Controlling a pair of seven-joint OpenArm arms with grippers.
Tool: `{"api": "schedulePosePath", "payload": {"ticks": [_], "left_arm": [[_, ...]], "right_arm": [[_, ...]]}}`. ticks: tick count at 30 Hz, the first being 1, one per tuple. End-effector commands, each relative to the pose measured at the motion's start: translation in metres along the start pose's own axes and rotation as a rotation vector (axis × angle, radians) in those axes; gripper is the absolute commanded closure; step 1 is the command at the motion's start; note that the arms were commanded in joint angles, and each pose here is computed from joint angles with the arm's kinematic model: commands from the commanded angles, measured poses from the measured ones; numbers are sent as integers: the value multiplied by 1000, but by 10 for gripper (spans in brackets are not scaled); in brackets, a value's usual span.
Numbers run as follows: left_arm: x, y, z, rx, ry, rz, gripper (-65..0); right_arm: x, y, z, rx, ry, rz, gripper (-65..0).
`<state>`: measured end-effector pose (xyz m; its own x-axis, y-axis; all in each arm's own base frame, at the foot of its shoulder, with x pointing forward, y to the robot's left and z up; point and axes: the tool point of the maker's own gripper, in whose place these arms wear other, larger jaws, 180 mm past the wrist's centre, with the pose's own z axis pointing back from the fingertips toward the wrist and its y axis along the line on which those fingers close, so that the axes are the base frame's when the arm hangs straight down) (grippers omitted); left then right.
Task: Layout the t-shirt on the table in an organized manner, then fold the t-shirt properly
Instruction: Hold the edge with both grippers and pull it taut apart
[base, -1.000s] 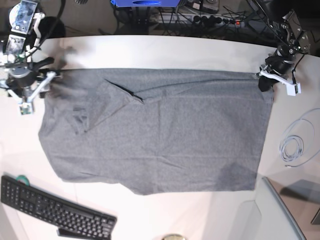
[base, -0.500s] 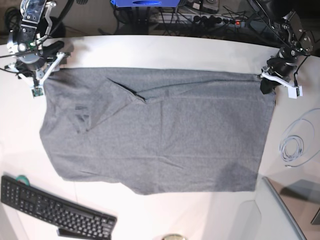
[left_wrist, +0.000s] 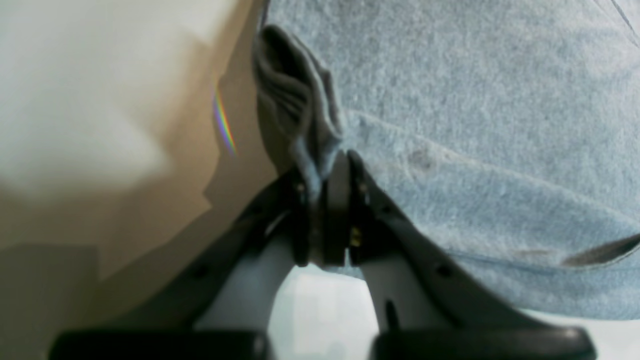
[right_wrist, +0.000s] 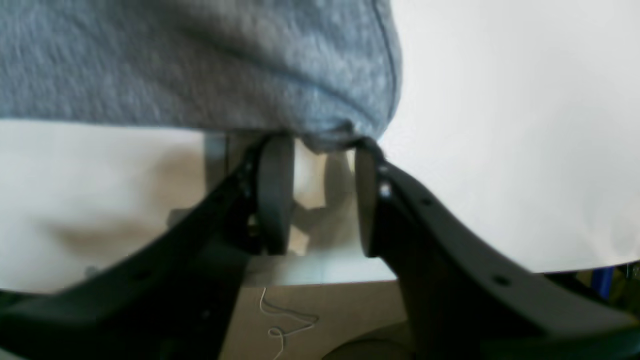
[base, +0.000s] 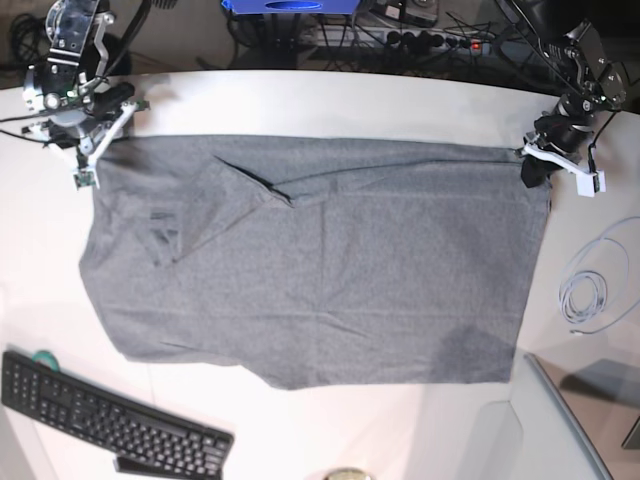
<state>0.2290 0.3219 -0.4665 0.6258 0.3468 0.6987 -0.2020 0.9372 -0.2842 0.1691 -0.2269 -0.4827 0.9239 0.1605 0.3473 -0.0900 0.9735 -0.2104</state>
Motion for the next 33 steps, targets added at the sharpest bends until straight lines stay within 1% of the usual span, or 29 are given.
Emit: {"api": "schedulePosePath", "payload": {"ticks": [1,3,8,11,13,15,17,24,26,30,33], "left_arm": [[17,3,2,-2,-46,-13,0],[17,3,2,-2,-46,-13,0],[17,3,2,-2,-46,-12,0],[17,3,2,-2,-48,-12,0],[17,3,2,-2,-48,-12,0],[17,3,2,-2,-48,-12,0],[16,3,2,-2,-45,-11,0],[16,3,3,-1,-46,-12,0],[17,4,3,0,-46,-13,0],[17,4,3,0,-46,-13,0],[17,4,3,0,-44,-13,0]], "right_arm": [[7,-6,3,-16,-24,2,-236],[6,-5,2,-15,-23,2,-258],[12,-7,1,-18,-30,-2,-252],[10,-12,-5,-18,-13,9,-201],[2,-11,-13,-7,15,6,-153],[4,-17,-14,-15,15,8,-108],[4,-19,-14,-17,15,10,-80],[4,-28,-14,-35,19,32,-57],[4,-40,-13,-56,21,47,-56],[1,-49,-15,-68,34,56,-51],[3,-51,-17,-68,9,65,-33]]}}
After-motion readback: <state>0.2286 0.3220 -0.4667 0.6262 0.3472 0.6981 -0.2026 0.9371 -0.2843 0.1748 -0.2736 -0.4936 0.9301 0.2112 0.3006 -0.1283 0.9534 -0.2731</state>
